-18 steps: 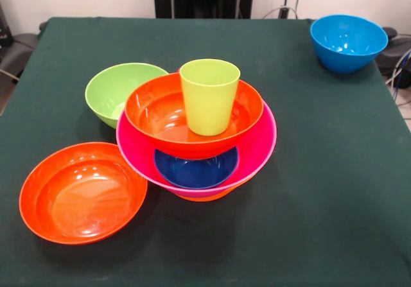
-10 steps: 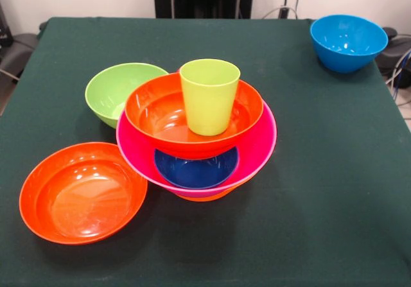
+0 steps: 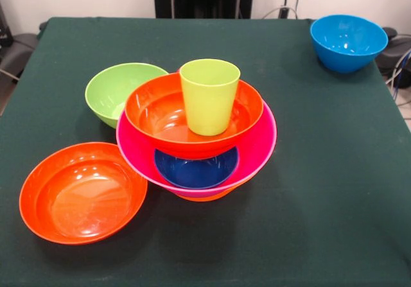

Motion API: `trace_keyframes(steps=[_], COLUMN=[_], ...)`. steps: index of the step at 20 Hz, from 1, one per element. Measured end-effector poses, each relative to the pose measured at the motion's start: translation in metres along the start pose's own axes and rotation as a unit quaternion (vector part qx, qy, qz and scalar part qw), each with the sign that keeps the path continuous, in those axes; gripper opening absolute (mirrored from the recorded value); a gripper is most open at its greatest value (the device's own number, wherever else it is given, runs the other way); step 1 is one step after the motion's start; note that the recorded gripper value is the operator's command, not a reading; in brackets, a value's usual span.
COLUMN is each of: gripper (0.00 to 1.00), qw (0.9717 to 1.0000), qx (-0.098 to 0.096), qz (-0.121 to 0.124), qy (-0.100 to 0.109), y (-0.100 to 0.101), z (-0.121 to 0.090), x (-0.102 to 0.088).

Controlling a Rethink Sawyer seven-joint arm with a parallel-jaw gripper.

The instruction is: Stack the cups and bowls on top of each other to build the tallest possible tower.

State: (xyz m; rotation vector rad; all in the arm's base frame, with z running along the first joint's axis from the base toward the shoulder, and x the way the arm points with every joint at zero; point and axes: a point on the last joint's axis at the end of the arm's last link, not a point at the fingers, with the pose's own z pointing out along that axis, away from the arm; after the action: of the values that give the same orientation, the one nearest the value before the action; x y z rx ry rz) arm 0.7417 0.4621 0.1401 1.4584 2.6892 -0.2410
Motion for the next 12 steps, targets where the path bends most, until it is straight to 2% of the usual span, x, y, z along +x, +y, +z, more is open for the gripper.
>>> trace_keyframes(steps=[5, 12], gripper=[1.0, 1.0], qw=[0.9999, 0.9994], qx=[0.004, 0.014], qz=[0.008, 0.024], qy=[-0.005, -0.019], y=[-0.008, -0.021], z=[-0.002, 0.002], x=[-0.008, -0.029])
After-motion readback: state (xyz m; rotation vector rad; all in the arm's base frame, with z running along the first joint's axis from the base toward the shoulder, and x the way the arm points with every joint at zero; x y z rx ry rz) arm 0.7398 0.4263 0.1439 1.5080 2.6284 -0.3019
